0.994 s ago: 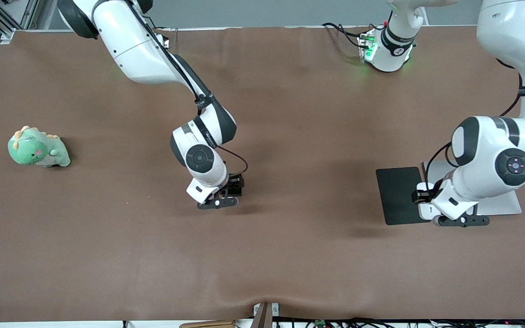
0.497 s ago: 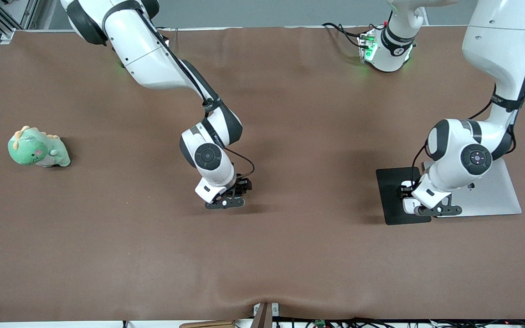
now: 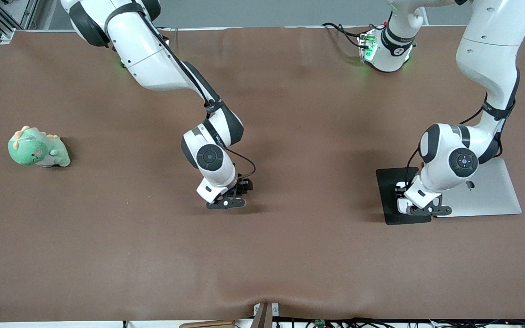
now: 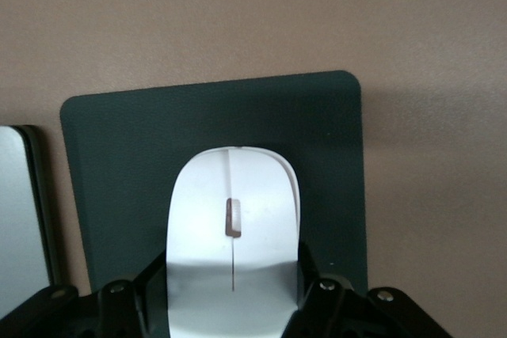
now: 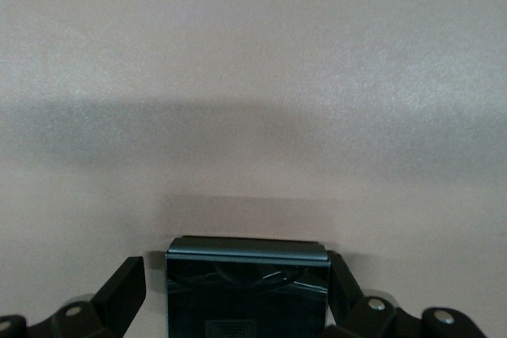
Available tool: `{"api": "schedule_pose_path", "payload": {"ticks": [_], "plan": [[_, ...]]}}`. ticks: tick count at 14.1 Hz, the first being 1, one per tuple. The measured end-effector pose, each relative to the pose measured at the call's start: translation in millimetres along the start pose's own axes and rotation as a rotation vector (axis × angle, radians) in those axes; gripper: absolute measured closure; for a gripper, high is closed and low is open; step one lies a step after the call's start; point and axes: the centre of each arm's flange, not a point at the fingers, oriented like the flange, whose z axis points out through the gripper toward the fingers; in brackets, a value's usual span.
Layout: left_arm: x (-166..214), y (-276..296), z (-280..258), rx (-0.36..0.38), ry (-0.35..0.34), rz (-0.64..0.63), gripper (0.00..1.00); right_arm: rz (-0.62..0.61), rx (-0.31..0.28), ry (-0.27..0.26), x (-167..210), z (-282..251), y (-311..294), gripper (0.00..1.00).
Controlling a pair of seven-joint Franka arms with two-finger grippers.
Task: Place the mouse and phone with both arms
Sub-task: 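Set the mouse on the pad while the right gripper grasps the phone, then carry the phone toward the plush toy while the left gripper withdraws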
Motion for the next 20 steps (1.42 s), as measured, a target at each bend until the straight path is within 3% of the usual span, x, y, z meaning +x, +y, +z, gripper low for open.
{"api": "schedule_pose_path", "payload": {"ticks": [5,7,8,9,12,13,16,20], "plan": [[-3,-9,14,-0.001,-0.018,-0.014,0.39,0.015,-0.021,-0.032,-5,3,0,0.03],[-4,-9,17,-0.002,-0.019,-0.014,0.39,0.025,-0.025,-0.033,-2,-4,1,0.20],[-4,-9,17,-0.002,-0.019,-0.014,0.39,0.027,-0.024,-0.030,-1,-6,1,0.20],[-4,-9,17,-0.002,-0.019,-0.014,0.34,0.028,-0.025,-0.028,0,-6,2,0.20],[7,-8,6,-0.005,0.021,-0.015,0.07,0.051,-0.037,-0.032,11,-26,14,0.20],[15,-8,-7,-0.005,0.043,-0.014,0.00,0.071,-0.042,-0.037,19,-44,25,0.20],[31,-10,-67,0.007,0.068,-0.017,0.00,0.137,-0.046,-0.053,48,-112,88,0.20],[44,-19,-186,0.039,0.016,-0.038,0.00,0.095,-0.044,-0.081,55,-176,181,0.20]]}}
